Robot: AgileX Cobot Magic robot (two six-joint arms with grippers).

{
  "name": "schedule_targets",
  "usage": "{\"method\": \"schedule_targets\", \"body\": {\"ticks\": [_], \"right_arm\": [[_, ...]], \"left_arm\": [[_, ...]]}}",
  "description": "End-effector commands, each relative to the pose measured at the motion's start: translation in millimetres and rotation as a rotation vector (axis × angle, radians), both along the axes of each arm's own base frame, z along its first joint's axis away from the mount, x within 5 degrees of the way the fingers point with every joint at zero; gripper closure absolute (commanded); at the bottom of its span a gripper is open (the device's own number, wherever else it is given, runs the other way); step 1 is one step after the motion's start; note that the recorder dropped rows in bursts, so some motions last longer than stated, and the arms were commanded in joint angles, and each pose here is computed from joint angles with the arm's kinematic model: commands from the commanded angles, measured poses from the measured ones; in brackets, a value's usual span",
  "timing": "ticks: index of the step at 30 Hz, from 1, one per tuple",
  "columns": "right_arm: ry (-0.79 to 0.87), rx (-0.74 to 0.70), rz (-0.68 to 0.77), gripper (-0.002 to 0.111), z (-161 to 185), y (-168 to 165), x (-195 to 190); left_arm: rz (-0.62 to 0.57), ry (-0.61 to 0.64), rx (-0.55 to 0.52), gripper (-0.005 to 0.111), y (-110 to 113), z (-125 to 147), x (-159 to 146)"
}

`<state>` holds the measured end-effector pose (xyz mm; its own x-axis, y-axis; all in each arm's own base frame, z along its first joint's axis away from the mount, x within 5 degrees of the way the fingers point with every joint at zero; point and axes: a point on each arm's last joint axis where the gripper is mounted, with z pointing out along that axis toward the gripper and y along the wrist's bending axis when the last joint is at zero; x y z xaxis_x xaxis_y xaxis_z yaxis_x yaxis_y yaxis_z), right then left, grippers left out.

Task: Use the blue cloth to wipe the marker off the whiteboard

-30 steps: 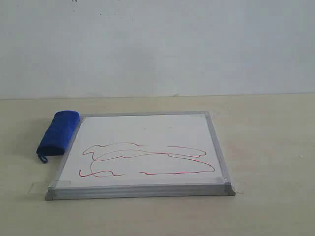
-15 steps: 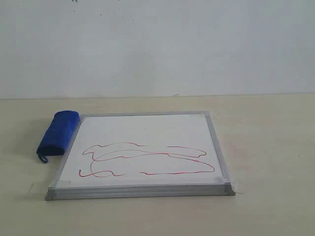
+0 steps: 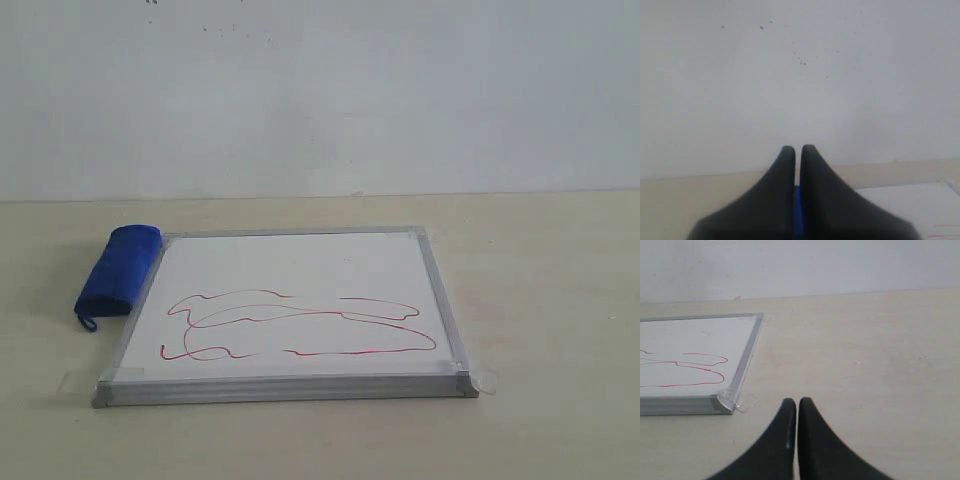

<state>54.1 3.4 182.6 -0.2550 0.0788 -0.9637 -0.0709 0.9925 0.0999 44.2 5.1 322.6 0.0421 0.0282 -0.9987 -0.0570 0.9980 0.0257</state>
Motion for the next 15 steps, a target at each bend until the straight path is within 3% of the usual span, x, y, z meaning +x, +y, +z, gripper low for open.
{"method": "schedule_targets", "body": {"ticks": [1, 15], "right_arm": [[-0.010, -0.006, -0.001, 0.107, 1, 0, 0], [-0.010, -0.006, -0.001, 0.107, 1, 0, 0]], "left_arm": [[-0.016, -0.065, -0.008, 0.103, -1, 7, 0], [-0.022, -0.045, -0.006, 0.103, -2, 8, 12]]}}
